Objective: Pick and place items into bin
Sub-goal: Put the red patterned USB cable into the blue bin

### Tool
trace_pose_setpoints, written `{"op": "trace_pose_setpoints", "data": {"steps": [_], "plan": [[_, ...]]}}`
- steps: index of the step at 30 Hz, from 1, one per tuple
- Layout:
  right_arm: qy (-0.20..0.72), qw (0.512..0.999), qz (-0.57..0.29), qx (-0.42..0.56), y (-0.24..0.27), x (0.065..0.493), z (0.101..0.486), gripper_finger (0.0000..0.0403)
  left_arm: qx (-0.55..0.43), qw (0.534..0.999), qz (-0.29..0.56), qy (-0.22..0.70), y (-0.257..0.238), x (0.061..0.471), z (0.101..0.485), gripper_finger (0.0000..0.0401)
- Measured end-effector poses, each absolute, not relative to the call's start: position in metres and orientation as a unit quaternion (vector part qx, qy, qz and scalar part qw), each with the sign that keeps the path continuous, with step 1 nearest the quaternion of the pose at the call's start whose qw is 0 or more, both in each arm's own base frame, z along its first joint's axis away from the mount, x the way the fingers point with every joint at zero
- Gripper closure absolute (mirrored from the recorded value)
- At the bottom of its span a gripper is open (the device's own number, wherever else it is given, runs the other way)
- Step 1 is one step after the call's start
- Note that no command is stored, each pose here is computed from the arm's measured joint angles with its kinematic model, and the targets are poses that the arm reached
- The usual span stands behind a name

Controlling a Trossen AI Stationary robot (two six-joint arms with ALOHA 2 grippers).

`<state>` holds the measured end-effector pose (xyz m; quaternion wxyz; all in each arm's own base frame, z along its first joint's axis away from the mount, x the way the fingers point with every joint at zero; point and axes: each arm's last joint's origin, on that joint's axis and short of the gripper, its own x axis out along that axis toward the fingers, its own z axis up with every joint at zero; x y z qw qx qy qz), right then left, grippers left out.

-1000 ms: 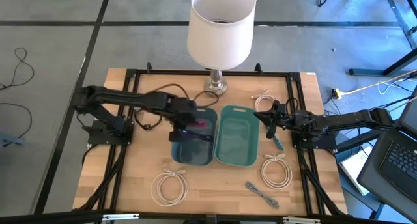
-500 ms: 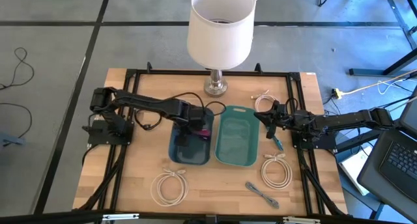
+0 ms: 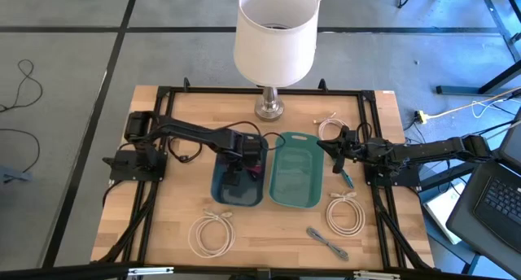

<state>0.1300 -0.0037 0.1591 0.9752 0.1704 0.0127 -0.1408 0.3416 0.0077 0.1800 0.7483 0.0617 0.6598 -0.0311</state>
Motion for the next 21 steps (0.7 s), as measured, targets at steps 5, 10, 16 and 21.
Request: {"op": "trace_pose_setpoints", "data": {"steps": [5,10,16,21], "plan": [[0.013,0.975,-0.141,0.17,-0.004,0.13,0.159,0.0393,0.07,0.732,-0.041,0.676,0.008,0.347,0.161,0.0389],[0.013,0.975,-0.141,0.17,-0.004,0.13,0.159,0.0393,0.07,0.722,-0.042,0.687,0.008,0.349,0.151,0.0389],[0.013,0.975,-0.141,0.17,-0.004,0.13,0.159,0.0393,0.07,0.725,-0.028,0.684,0.008,0.348,0.154,0.0349],[0.014,0.975,-0.141,0.17,-0.004,0.13,0.159,0.0393,0.111,0.722,-0.003,0.683,0.005,0.346,0.16,0.0281]]}}
